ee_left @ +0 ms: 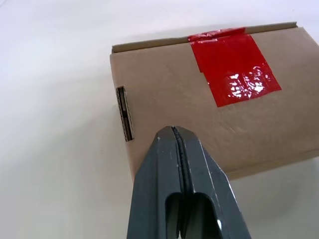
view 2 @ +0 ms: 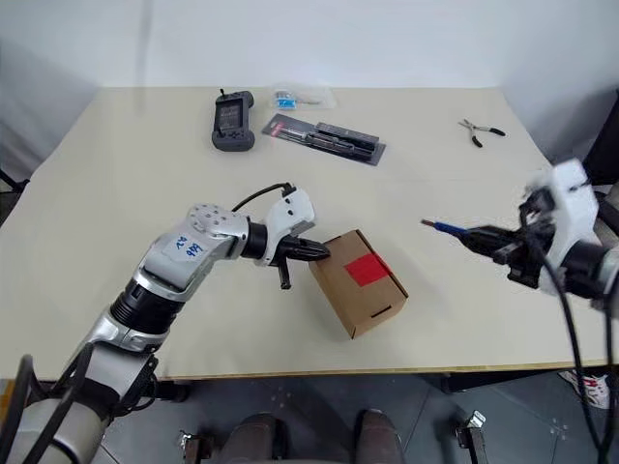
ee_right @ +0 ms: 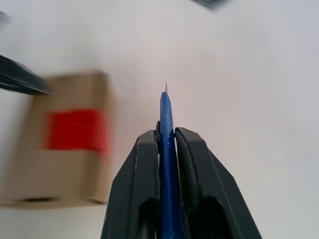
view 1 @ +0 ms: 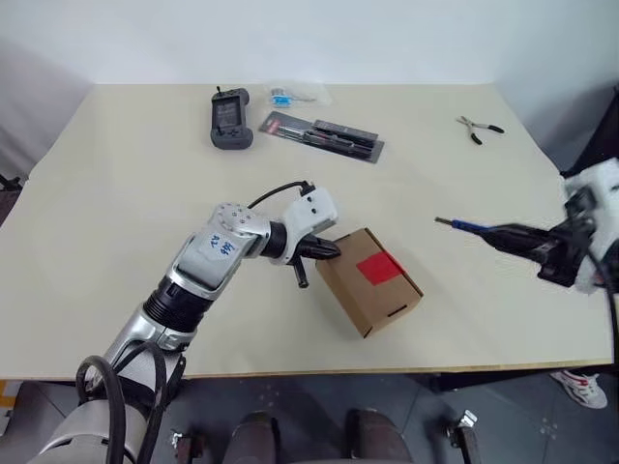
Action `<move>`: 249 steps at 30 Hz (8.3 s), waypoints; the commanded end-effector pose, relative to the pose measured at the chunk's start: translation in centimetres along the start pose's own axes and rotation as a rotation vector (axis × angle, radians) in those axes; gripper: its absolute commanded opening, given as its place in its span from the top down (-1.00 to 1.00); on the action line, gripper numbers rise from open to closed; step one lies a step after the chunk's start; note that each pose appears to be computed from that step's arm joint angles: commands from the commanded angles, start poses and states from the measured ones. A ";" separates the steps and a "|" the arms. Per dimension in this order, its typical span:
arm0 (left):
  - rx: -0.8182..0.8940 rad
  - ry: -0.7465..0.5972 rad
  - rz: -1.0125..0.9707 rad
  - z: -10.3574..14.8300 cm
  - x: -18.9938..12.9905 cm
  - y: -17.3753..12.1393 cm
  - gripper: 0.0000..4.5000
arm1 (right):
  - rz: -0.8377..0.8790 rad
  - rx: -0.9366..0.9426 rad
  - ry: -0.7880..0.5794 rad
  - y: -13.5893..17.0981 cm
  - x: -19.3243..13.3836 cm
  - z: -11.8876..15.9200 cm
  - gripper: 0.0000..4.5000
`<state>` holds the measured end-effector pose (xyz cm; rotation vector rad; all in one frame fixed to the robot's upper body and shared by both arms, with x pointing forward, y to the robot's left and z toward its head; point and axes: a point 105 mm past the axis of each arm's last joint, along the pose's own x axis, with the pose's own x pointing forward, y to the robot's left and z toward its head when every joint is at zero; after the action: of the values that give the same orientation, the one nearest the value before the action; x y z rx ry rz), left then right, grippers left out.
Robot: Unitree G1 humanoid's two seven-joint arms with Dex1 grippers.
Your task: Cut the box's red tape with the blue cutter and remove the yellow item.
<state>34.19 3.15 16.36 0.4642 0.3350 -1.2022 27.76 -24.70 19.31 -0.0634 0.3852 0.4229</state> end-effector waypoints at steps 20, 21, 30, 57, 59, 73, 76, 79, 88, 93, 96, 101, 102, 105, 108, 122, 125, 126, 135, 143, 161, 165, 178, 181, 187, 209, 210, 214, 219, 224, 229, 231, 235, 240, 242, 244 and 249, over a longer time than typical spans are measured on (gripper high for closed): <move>-0.101 -0.081 0.148 -0.6 -6.1 2.5 1.00 | -0.142 -0.222 -0.069 -3.3 3.2 -0.8 -0.98; -0.111 -0.075 0.127 -0.8 -6.1 2.0 1.00 | -0.111 -0.251 -0.050 -2.7 3.4 -0.5 -0.98; -0.131 0.020 -0.091 -2.7 -4.3 -2.0 1.00 | 0.279 -0.439 0.194 4.3 5.9 -0.3 0.03; -0.205 0.053 0.088 -7.1 -4.7 1.0 1.00 | 0.733 -0.553 0.175 16.7 14.2 0.3 0.99; -0.206 0.061 0.103 -7.4 -5.0 1.3 1.00 | 0.746 -0.554 0.171 17.4 14.3 0.4 0.99; -0.235 0.085 0.085 -8.1 -6.4 0.8 1.00 | 0.726 -0.537 0.132 17.8 14.4 1.0 0.99; -0.247 0.091 0.064 -8.3 -6.8 0.1 1.00 | 0.714 -0.521 0.125 17.5 14.5 1.1 0.99; -0.244 0.108 0.071 -8.7 -7.1 0.1 1.00 | 0.718 -0.509 0.113 17.7 14.6 1.4 0.99; -0.227 0.143 0.147 -9.8 -8.5 1.8 1.00 | 0.691 -0.546 0.101 17.0 14.4 1.3 0.99; -0.212 0.148 0.160 -9.7 -9.6 2.4 1.00 | 0.613 -0.558 0.092 15.3 14.3 1.6 0.99; -0.193 0.170 0.213 -9.8 -11.0 3.7 1.00 | 0.518 -0.558 0.087 13.1 14.1 2.0 0.92; -0.152 0.122 0.250 -7.6 -12.3 5.4 1.00 | 0.379 -0.561 0.088 9.7 13.1 2.9 0.30; -0.141 0.088 0.250 -6.5 -12.4 5.6 1.00 | 0.364 -0.561 0.080 9.3 12.7 3.4 0.13; -0.127 -0.021 0.208 -3.4 -11.8 5.7 1.00 | 0.357 -0.517 0.026 9.4 11.5 5.0 -0.33; -0.094 -0.070 0.127 -1.6 -10.2 4.8 1.00 | 0.401 -0.445 -0.049 10.9 10.4 6.8 -0.81; -0.049 -0.004 -0.082 -2.0 -6.4 1.9 1.00 | 0.517 -0.377 -0.016 15.3 10.8 3.7 -0.99; -0.049 0.006 -0.109 -2.2 -6.2 1.2 1.00 | 0.525 -0.374 0.001 15.5 10.8 3.0 -0.99; -0.053 0.004 -0.116 -2.2 -6.2 1.1 1.00 | 0.522 -0.372 0.006 15.5 10.9 2.9 -0.99; -0.024 0.129 -0.099 -4.9 -6.2 0.9 1.00 | 0.508 -0.401 0.037 15.2 11.0 2.1 -0.99; -0.023 0.126 -0.097 -5.1 -6.1 0.9 1.00 | 0.440 -0.446 0.139 12.9 11.2 -0.3 -0.99; -0.043 0.110 -0.059 -5.3 -5.7 1.0 1.00 | 0.410 -0.183 0.212 9.4 9.2 -2.5 -0.99; -0.047 0.111 -0.057 -5.5 -5.6 1.0 1.00 | 0.479 0.023 0.217 10.0 8.6 -2.9 -0.99; -0.073 0.109 -0.037 -5.8 -5.8 0.5 1.00 | 0.618 0.345 0.275 13.0 11.9 -3.5 -0.99; -0.074 0.107 -0.036 -5.8 -5.8 0.4 1.00 | 0.636 0.349 0.302 13.5 12.7 -3.6 -0.99; -0.079 0.099 -0.031 -5.8 -5.9 0.1 1.00 | 0.651 0.342 0.346 14.1 14.2 -4.0 -0.99; -0.087 0.089 -0.007 -5.8 -5.7 0.1 1.00 | 0.701 0.412 0.426 15.9 15.6 -4.8 0.05; -0.089 0.090 -0.003 -5.8 -5.7 0.2 1.00 | 0.695 0.412 0.428 15.7 15.5 -4.8 0.21; -0.090 0.089 0.003 -5.7 -5.8 0.4 1.00 | 0.687 0.417 0.420 15.4 15.2 -4.3 0.83; -0.092 0.088 0.008 -5.8 -5.9 0.5 1.00 | 0.630 0.396 0.420 14.6 14.4 -3.7 0.99; -0.084 0.060 0.018 -5.4 -5.9 0.7 1.00 | 0.578 0.382 0.381 13.6 13.3 -1.8 0.99; -0.060 -0.024 0.051 -4.5 -5.7 1.4 1.00 | 0.539 0.336 0.242 12.7 11.6 1.1 0.99; -0.060 -0.037 0.056 -4.3 -5.6 1.5 1.00 | 0.536 0.320 0.213 12.9 11.0 1.6 0.99; -0.059 -0.079 0.060 -3.8 -5.6 1.6 1.00 | 0.518 0.290 0.175 13.1 9.7 2.4 0.99; -0.051 -0.106 0.065 -3.4 -5.6 1.7 1.00 | 0.467 0.256 0.180 12.6 8.7 3.3 0.99; -0.049 -0.125 0.067 -3.0 -5.6 1.8 1.00 | 0.441 0.237 0.178 12.2 8.4 4.1 0.99; -0.049 -0.147 0.069 -2.6 -5.6 1.9 1.00 | 0.416 0.225 0.172 12.1 7.9 5.0 0.99; -0.052 -0.165 0.071 -2.3 -5.7 1.8 1.00 | 0.360 0.207 0.183 12.3 7.1 7.0 0.99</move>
<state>34.29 9.83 17.49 0.3329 0.2130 -1.1360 31.47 -10.86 21.45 0.1439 0.6765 0.6822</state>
